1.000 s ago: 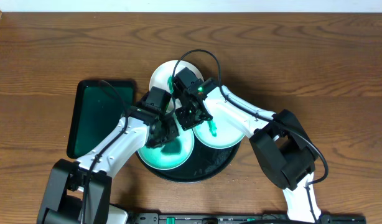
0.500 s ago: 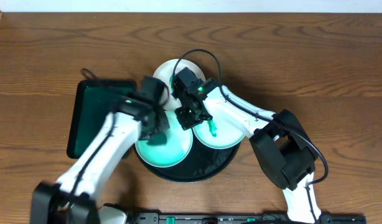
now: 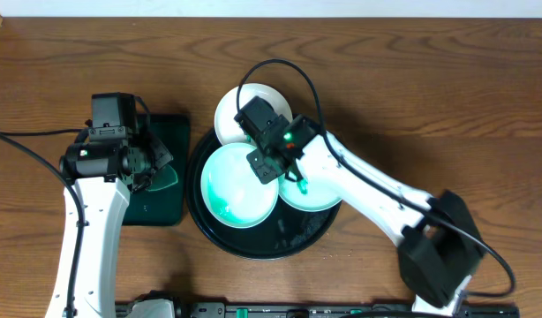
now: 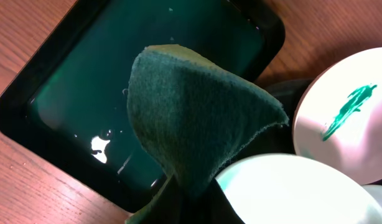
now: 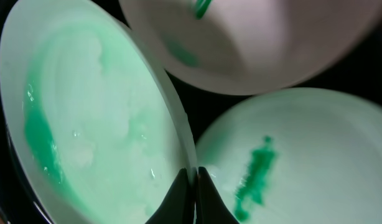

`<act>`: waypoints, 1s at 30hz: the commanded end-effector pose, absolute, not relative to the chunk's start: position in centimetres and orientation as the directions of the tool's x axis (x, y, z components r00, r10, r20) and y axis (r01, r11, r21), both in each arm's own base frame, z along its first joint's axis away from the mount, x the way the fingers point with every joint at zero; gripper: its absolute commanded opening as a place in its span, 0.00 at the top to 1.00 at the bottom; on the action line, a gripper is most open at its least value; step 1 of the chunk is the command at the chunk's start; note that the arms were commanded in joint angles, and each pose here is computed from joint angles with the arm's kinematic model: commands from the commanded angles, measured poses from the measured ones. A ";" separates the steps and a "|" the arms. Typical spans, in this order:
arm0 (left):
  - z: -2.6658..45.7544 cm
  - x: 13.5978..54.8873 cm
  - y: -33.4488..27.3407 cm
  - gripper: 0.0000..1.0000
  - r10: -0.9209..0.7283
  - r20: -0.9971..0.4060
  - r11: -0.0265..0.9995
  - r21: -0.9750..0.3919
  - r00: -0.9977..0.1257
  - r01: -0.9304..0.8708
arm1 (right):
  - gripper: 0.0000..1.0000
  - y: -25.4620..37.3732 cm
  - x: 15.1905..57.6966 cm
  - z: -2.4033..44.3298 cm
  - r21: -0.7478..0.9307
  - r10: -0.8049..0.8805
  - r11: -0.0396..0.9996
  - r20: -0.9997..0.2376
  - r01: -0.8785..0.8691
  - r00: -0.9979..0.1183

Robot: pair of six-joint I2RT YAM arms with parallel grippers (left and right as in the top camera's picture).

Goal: Clean dirty plates on tray and stack at the side
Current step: 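Lift the sponge away and return the left gripper beside the water tray, then lift the pale green plate with the right gripper and place it right of the tray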

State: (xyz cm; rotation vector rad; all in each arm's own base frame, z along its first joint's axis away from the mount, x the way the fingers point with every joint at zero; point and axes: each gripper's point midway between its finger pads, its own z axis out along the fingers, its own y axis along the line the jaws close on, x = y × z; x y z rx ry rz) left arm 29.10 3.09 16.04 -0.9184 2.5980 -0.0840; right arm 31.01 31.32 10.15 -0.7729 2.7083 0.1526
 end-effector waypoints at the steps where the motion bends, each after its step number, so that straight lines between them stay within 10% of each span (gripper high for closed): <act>1: 17.0 29.6 3.4 0.93 -0.598 -0.362 0.798 -0.179 -0.716 -0.576 | 0.99 29.2 31.8 14.1 -0.243 -0.541 0.840 -0.428 -0.485 -0.724; 13: 16.8 29.6 3.7 0.93 -0.592 -0.369 0.800 -0.157 -0.716 -0.580 | 0.99 30.2 26.3 29.5 -0.785 -0.755 0.617 -0.607 0.043 -0.248; 19: 16.8 29.6 3.7 0.93 -0.592 -0.369 0.800 -0.157 -0.716 -0.580 | 0.99 31.3 25.7 27.9 -0.771 -0.756 0.634 -0.601 -0.061 -0.258; 25: 16.8 29.5 3.7 0.93 -0.592 -0.367 0.799 -0.156 -0.718 -0.580 | 0.99 30.8 26.5 18.8 -0.369 -0.599 0.800 -0.511 -0.473 -0.616; 30: 16.8 29.6 3.7 0.93 -0.595 -0.366 0.797 -0.158 -0.715 -0.583 | 0.99 28.8 30.6 21.8 0.166 -0.409 0.808 -0.532 -0.565 -0.742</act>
